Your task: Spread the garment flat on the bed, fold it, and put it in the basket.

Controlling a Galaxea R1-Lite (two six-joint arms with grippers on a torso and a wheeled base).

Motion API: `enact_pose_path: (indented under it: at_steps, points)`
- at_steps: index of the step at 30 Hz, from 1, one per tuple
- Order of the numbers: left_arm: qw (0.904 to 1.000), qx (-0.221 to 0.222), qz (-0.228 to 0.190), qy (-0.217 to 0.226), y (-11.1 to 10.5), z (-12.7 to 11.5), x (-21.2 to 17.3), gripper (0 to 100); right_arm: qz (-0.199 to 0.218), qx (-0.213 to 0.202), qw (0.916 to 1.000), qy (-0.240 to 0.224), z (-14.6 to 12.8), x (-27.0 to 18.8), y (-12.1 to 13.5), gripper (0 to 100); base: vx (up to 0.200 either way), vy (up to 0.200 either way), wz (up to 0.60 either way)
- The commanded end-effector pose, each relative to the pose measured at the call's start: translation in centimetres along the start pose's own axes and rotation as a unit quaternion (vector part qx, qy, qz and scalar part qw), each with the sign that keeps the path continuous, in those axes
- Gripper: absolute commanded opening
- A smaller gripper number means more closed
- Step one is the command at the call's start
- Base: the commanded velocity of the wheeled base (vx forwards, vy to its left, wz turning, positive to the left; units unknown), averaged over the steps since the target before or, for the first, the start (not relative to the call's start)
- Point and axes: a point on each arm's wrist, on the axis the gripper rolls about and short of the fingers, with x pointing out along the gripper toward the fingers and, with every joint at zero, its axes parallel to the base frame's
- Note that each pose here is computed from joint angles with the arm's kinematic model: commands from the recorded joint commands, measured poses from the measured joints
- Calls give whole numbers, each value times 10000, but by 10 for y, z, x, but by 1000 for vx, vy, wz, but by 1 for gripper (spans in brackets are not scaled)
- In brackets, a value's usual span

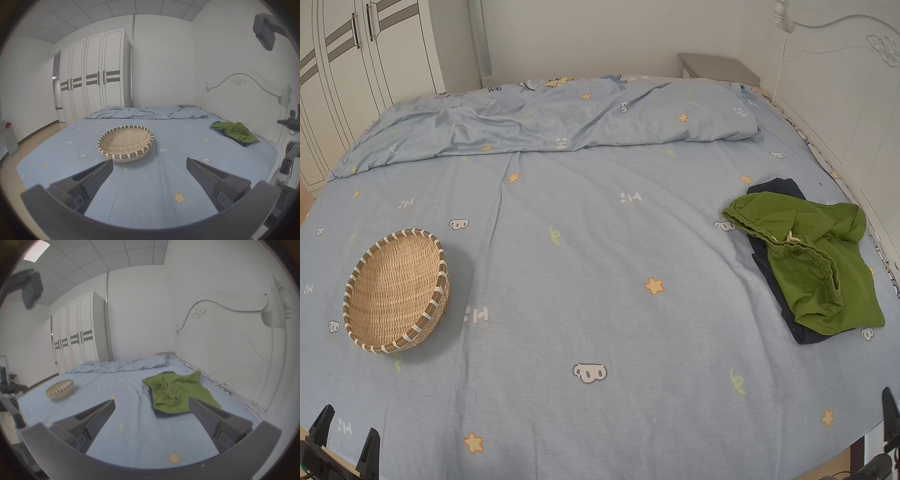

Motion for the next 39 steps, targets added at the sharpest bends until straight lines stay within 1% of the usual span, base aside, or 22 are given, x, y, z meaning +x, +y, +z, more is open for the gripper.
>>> enact_pose_path:
  at_steps: [1,3,4,5,6,8,11,12,13,15,17,18,20,23,24,25,27,28,29,30,34,39]
  points:
    - [10000,-6,5,55,0,-5,1,100,955,368,9932,549,125,5,-3,100,0,0,0]
    - [10000,2,5,55,0,-5,1,100,1060,257,9906,820,125,17,-1,100,0,0,0]
    - [10000,-6,-2,55,0,-5,1,100,1067,150,9861,1262,126,39,3,100,0,0,0]
    - [10000,2,-10,55,0,-5,1,100,1072,136,9851,1337,126,43,4,100,0,0,0]
    - [10000,-6,5,55,0,-5,1,100,1006,81,9787,1786,129,70,9,100,0,0,0]
    - [10000,-6,-2,55,0,-5,1,100,987,35,9756,1963,138,93,13,100,0,0,0]
    - [10000,2,5,55,0,-5,1,100,958,-247,9642,2459,147,148,23,100,0,0,0]
    - [10000,2,5,55,0,-5,1,100,958,-247,9642,2459,147,148,23,100,0,0,0]
    - [10000,-6,-2,55,0,-5,1,100,797,-415,9583,2711,150,177,28,100,0,0,0]
    - [10000,-6,5,55,0,-5,1,100,540,-699,9552,2825,155,204,35,100,0,0,0]
    - [10000,2,-2,55,0,-5,1,100,351,-917,9480,3028,155,235,44,100,0,0,0]
    - [10000,-6,-2,55,0,-5,1,100,265,-985,9430,3169,152,253,47,100,0,0,0]
    - [10000,-6,-2,55,0,-5,1,100,244,-996,9407,3234,150,261,48,100,0,0,0]
    - [10000,-6,5,55,0,-5,1,100,318,-1122,9253,3608,125,299,62,100,0,0,0]
    - [10000,-6,5,55,0,-5,1,100,358,-1148,9237,3638,123,303,66,100,0,0,0]
    - [10000,-6,5,55,0,-5,1,100,407,-1194,9194,3727,116,313,73,100,0,0,0]
    - [10000,-6,5,55,0,-5,1,100,354,-1236,9138,3853,105,330,77,100,0,0,0]
    - [10000,2,-2,55,0,-5,1,100,228,-1325,9081,3966,94,344,80,100,0,0,0]
    - [10000,-6,5,55,0,-5,1,100,166,-1357,9061,4003,90,349,80,100,0,0,0]
    - [10000,-6,-2,55,0,-5,1,100,-139,-1490,9025,4038,81,367,80,100,0,0,0]
    - [10000,-6,-2,55,0,-5,1,100,-344,-1491,9061,3944,79,391,76,100,0,0,0]
    - [10000,-6,5,55,0,-5,1,100,-365,-1573,9041,3958,69,413,81,100,0,0,0]
